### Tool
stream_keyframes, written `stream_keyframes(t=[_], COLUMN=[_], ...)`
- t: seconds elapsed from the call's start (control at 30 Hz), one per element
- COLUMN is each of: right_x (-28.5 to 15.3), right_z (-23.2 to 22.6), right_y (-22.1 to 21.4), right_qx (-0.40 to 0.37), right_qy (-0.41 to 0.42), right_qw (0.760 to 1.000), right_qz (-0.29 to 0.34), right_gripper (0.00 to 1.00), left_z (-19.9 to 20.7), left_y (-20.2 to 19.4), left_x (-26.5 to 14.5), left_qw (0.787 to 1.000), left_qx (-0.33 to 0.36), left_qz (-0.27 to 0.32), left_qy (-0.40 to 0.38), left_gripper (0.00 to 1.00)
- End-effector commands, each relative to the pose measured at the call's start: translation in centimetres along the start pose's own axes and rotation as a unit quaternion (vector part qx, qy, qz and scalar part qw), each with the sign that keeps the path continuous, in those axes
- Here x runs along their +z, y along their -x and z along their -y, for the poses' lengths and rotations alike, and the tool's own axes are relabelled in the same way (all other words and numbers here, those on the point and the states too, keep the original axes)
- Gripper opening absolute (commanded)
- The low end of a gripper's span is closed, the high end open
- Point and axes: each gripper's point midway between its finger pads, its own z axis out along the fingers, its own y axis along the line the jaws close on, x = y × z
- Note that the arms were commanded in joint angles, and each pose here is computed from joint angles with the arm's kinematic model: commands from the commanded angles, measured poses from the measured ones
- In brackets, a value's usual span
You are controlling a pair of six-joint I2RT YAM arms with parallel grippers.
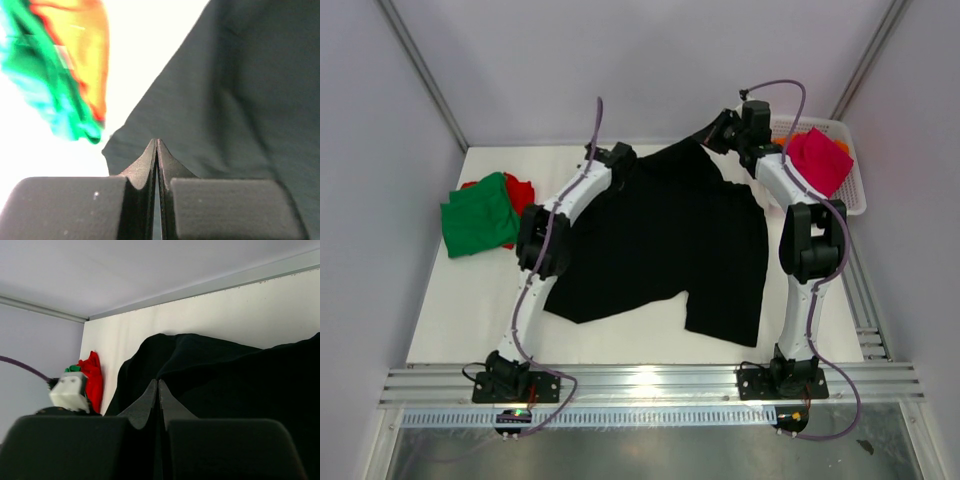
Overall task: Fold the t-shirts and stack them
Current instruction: Flatten out the tshirt
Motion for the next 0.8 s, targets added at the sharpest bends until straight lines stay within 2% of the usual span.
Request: stream_keyframes(t=[0.0, 0.1, 0.17, 0.33, 0.43, 0.47, 0.57, 0.67, 0.77], right_x=[-2.7, -2.7, -2.7, -2.6, -2.6, -2.5, -2.4, -2.3, -2.2], right_z=[-4.2, -4.1, -4.1, -4.0, -3.9, -3.9, -3.7, -3.5, -3.3], right_y=[3.2, 3.3, 3.2, 3.1, 2.9, 3.0, 2.9, 2.6, 2.3], right_qx=[-0.039, -0.038, -0.038, -0.031, -0.029, -0.030, -0.027, -0.024, -0.019], right_qy=[0.040, 0.040, 0.041, 0.042, 0.042, 0.042, 0.039, 0.039, 0.039], right_qw=[0.997, 0.997, 0.997, 0.998, 0.998, 0.998, 0.998, 0.998, 0.998], right_qz=[0.043, 0.044, 0.044, 0.043, 0.042, 0.043, 0.042, 0.040, 0.037], right_gripper=[0.03, 0.03, 0.03, 0.03, 0.03, 0.03, 0.03, 0.03, 0.03], left_z=[-7.5, -9.6, -9.6, -6.5, -3.7, -2.6, -0.5, 1.5, 3.2], left_y=[4.4, 4.8, 4.8, 3.6, 1.8, 1.2, 0.4, 0.3, 0.2], left_x=[-3.4, -3.2, -3.2, -3.0, -2.1, -1.8, -1.8, -2.2, -2.3], left_qw=[0.995, 0.994, 0.995, 0.995, 0.995, 0.996, 0.994, 0.989, 0.984], left_qx=[-0.080, -0.082, -0.085, -0.083, -0.060, -0.042, -0.016, -0.017, -0.018], left_qz=[0.055, 0.059, 0.053, 0.020, -0.018, -0.027, -0.035, -0.040, -0.043], left_qy=[0.026, 0.045, 0.031, -0.043, -0.077, -0.081, -0.098, -0.141, -0.171], left_gripper=[0.00, 0.00, 0.00, 0.00, 0.15, 0.30, 0.49, 0.60, 0.63])
